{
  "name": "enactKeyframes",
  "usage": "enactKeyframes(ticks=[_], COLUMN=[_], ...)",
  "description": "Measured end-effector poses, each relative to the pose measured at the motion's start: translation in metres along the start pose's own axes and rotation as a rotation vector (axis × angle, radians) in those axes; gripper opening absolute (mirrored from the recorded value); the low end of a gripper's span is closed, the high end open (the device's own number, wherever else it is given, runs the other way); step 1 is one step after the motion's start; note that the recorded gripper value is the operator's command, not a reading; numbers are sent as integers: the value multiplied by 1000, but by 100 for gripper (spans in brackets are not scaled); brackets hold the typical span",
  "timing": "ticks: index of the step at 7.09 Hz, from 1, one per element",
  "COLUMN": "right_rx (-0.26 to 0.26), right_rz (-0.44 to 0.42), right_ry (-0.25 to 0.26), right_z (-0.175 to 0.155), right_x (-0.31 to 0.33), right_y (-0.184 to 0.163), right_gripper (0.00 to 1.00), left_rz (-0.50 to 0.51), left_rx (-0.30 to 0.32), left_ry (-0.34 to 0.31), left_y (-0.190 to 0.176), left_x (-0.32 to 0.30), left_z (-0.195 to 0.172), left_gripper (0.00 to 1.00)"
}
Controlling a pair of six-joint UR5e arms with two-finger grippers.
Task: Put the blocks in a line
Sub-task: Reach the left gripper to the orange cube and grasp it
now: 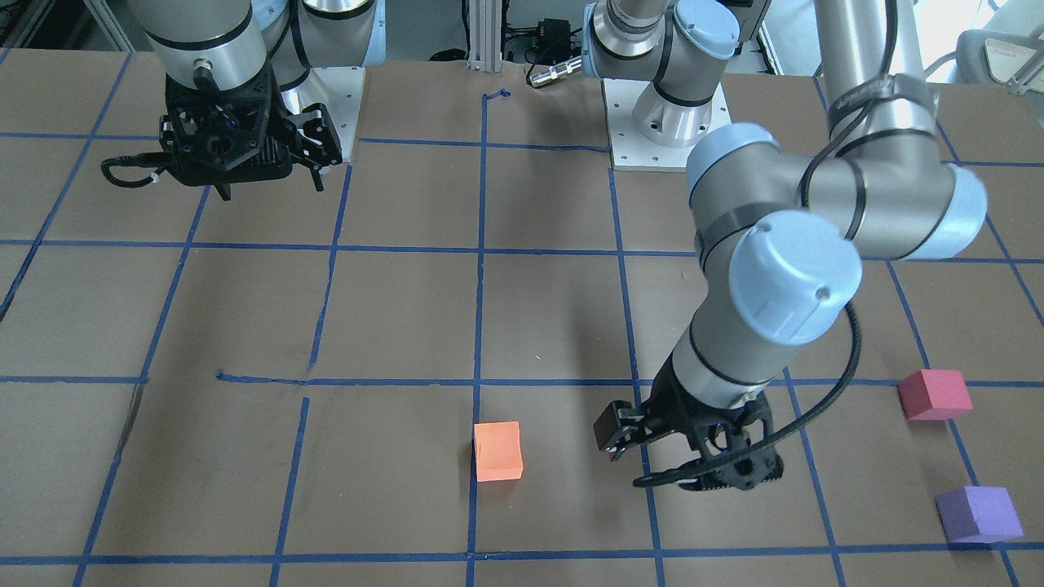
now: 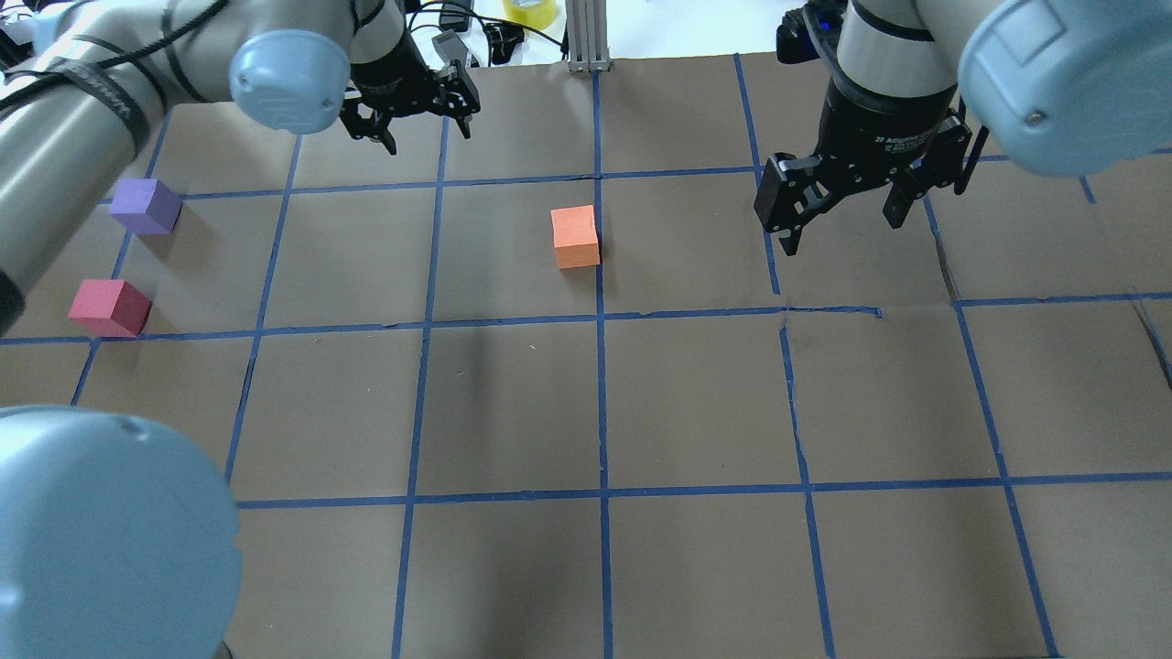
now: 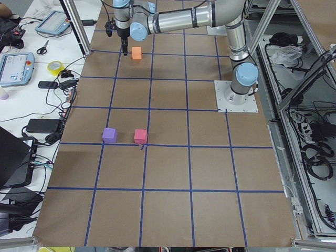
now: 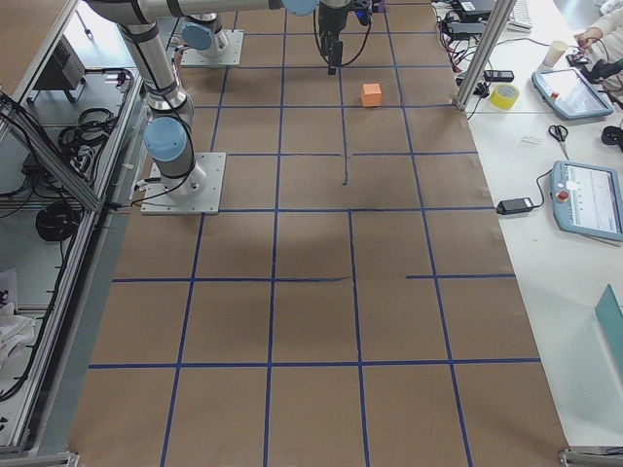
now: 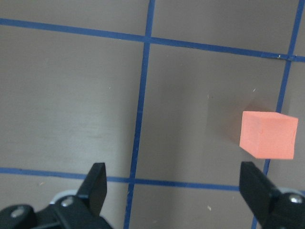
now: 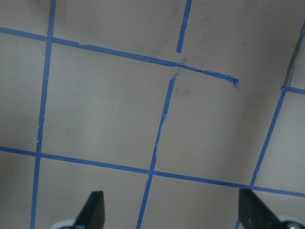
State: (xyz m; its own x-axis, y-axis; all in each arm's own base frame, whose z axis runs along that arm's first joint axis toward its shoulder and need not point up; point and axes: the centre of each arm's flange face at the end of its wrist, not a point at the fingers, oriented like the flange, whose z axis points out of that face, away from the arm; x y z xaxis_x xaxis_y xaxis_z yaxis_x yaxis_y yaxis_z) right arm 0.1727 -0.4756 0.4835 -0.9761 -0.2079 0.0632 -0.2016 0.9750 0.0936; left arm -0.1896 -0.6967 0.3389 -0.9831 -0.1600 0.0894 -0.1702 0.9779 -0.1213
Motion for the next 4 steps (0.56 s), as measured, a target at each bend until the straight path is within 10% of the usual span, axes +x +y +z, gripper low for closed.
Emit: enactKeyframes(ticks=[4], right_rx=[42], right_rz=[8], right_ry=[12], right_z=[-3], right_x=[4], right_y=[0], right_gripper=[100], left_rz=[-41], left_rx=[-68], left_ry=[13], left_y=[5], left_x=[97], left_z=[83], left_gripper=[100])
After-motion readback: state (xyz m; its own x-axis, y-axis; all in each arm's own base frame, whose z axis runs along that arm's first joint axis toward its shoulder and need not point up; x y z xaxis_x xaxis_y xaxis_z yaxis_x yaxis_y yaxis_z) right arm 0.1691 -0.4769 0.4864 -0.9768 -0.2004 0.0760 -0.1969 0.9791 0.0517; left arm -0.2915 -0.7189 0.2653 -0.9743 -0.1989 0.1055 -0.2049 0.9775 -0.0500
